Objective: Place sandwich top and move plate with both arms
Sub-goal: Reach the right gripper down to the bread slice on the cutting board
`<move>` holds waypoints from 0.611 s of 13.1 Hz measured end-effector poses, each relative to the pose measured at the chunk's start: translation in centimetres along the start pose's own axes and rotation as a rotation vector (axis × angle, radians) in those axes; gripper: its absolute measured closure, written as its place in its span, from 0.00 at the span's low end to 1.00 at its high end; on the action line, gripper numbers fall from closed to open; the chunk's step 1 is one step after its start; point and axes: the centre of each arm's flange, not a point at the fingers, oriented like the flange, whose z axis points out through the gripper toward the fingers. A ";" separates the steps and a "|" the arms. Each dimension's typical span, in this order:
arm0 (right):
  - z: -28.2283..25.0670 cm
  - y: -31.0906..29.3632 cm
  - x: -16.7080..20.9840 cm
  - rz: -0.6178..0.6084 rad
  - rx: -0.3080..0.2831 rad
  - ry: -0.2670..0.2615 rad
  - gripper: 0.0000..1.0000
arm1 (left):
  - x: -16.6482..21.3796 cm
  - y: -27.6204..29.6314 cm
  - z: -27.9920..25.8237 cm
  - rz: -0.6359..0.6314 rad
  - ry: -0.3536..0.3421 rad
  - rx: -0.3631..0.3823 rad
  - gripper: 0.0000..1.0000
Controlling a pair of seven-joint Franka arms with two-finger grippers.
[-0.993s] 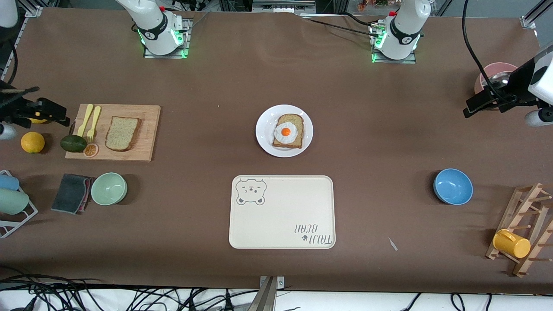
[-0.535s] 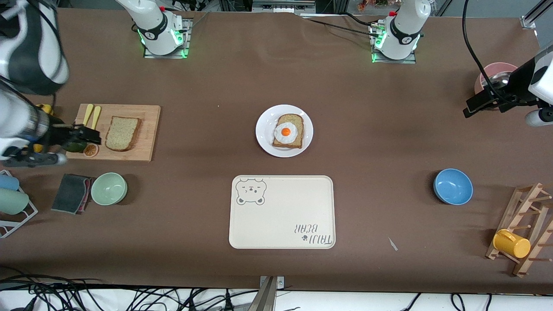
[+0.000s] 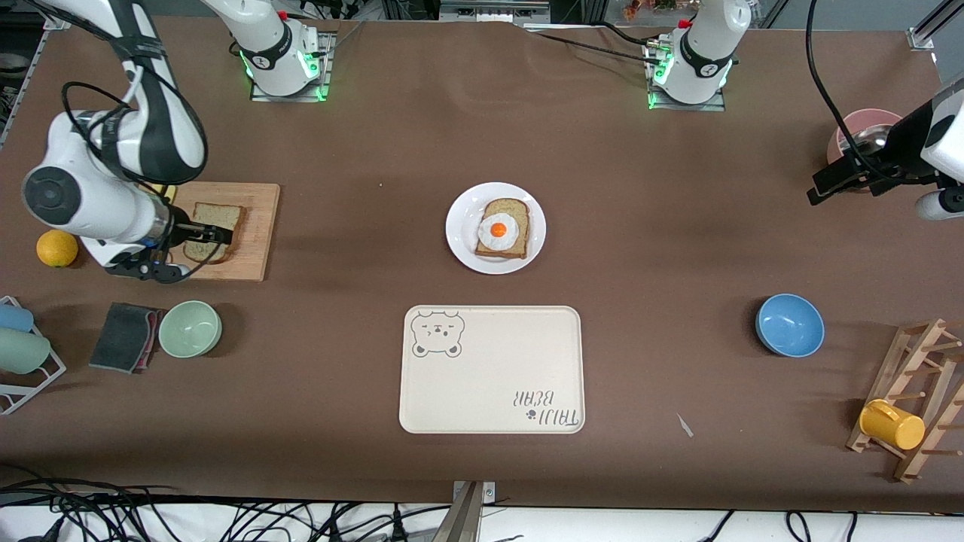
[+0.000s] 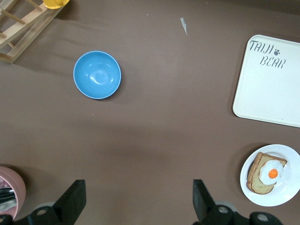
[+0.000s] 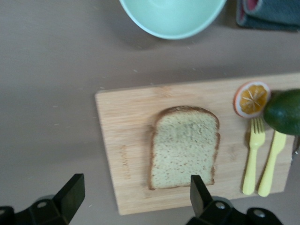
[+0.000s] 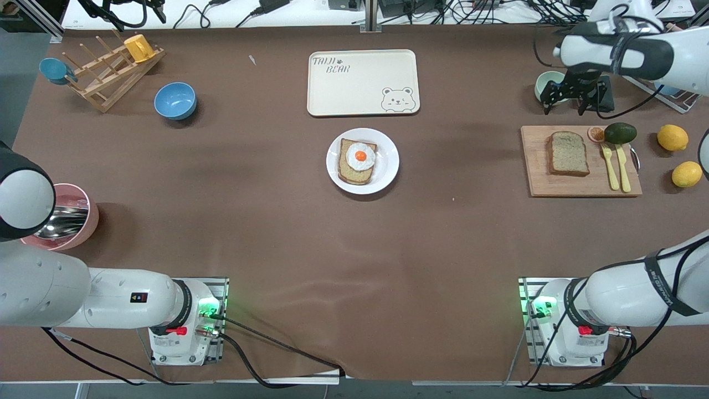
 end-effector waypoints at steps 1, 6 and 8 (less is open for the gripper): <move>1.6 -0.3 -0.3 0.031 -0.030 0.019 0.00 | 0.0 0.0 0.0 0.000 0.000 0.000 0.00; 8.2 -1.2 -1.7 0.084 -0.061 0.011 0.08 | -0.1 0.0 0.1 0.000 -0.009 0.002 0.00; 8.5 -1.2 -1.7 0.101 -0.057 0.018 0.12 | -0.1 0.0 0.1 0.000 -0.009 0.002 0.00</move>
